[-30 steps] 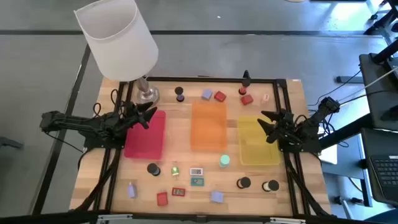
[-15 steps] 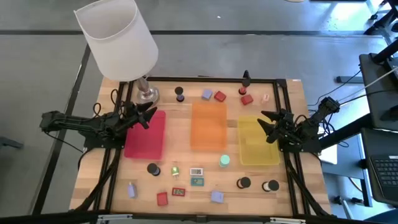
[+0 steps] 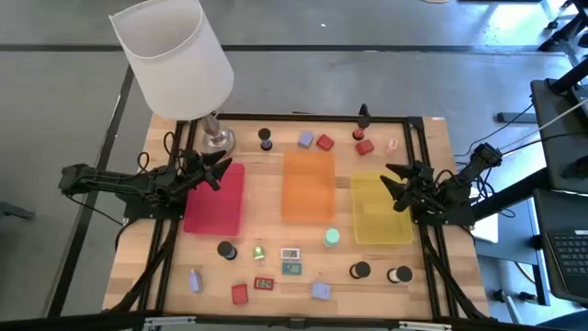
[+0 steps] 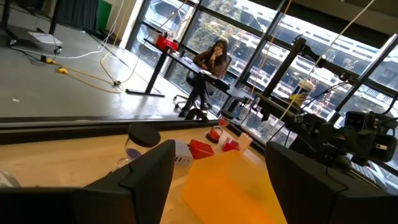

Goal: Pick & Place Office items

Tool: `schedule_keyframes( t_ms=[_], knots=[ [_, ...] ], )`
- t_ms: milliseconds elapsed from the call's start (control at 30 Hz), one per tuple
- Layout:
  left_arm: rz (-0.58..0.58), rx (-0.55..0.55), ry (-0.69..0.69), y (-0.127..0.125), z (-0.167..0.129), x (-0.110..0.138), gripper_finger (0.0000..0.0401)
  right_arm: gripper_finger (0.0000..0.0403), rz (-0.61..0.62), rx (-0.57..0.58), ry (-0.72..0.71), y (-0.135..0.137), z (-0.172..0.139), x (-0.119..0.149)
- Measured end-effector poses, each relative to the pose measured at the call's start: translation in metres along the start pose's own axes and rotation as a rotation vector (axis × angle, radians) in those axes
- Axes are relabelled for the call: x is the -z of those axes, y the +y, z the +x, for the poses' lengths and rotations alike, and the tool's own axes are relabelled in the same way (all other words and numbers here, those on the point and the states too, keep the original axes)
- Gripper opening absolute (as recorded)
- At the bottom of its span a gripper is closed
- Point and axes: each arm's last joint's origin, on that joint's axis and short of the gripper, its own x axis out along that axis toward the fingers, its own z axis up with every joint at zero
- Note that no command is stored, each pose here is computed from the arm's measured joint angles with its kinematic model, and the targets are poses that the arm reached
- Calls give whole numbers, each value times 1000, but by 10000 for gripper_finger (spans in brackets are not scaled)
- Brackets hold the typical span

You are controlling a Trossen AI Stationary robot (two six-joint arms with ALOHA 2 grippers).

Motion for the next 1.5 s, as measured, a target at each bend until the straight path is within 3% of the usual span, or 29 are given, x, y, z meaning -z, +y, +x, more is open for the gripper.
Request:
schedule_keyframes(
  t_ms=[467, 600, 833, 933, 1233, 1333, 1500],
  knots=[
    [0, 0, 0, 0, 0, 0, 246, 275, 0, 20, -3, -1, 0, 0],
    [0, 0, 0, 0, 0, 0, 246, 275, 74, 9, -1, 0, 0, 0],
    [0, 0, 0, 0, 0, 0, 246, 275, 91, -8, 3, 0, 0, 0],
    [0, 0, 0, 0, 0, 0, 246, 275, 174, -10, 4, 0, 0, 0],
    [0, -1, -1, 0, 0, 0, 246, 275, 683, -88, 51, 3, 0, 1],
    [0, -3, -1, 0, 0, 0, 246, 275, 703, -70, 42, 2, 0, 1],
    [-1, -24, -13, 1, 0, 0, 246, 275, 631, 23, -11, -1, 0, 0]
  ],
)
